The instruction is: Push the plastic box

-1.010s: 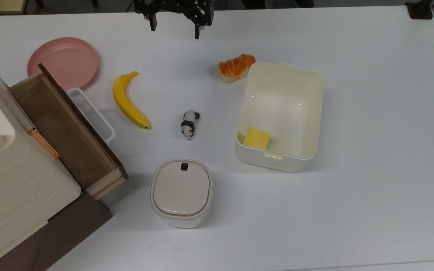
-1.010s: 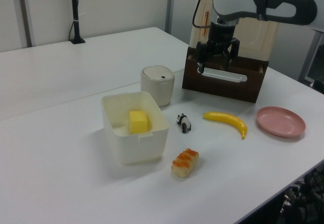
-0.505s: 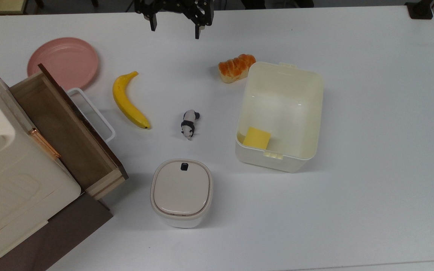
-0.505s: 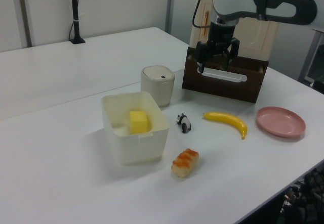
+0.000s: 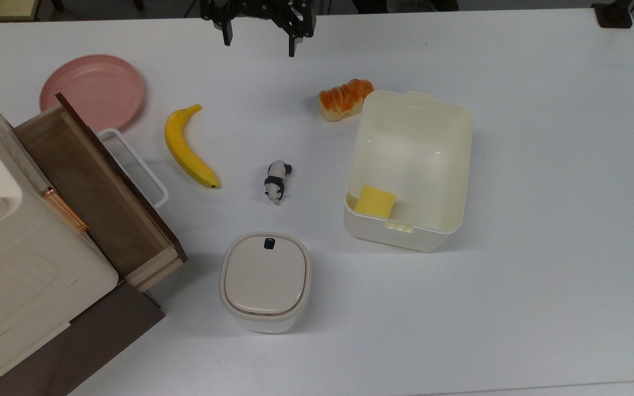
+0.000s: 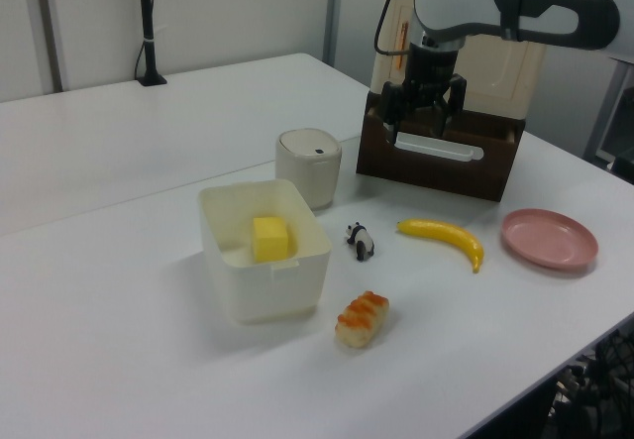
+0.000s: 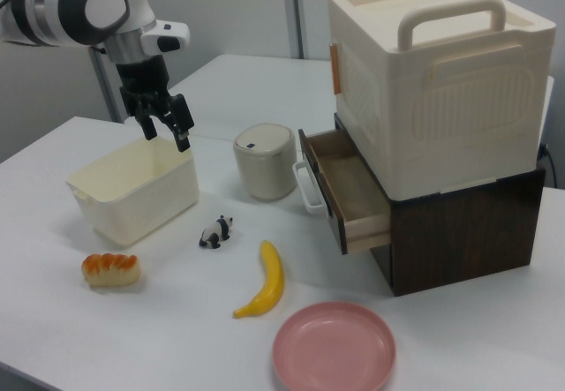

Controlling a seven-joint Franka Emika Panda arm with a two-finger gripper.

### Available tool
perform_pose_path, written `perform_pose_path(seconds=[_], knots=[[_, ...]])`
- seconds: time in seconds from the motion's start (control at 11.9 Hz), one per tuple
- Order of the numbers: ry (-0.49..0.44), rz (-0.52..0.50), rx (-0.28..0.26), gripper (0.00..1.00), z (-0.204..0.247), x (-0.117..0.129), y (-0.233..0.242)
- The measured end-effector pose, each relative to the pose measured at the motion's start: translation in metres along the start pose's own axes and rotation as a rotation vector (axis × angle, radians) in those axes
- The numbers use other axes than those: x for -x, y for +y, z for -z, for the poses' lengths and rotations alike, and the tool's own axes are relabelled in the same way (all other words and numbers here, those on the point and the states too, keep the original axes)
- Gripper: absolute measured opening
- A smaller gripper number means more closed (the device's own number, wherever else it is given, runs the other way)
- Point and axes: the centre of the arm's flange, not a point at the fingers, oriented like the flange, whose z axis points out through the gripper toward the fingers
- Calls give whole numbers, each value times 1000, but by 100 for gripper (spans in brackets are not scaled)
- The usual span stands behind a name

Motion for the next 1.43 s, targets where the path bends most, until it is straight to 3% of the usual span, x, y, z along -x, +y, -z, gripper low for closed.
perform_pose_path(seconds=[0.17,0.34,0.84,1.09,1.43], knots=[[0,40,0,100,0,0,0],[-7,154,1,100,-4,-1,0],[-55,634,-3,100,-23,-1,2],[-111,877,27,100,-31,1,16],[-152,1017,31,100,-46,4,19]])
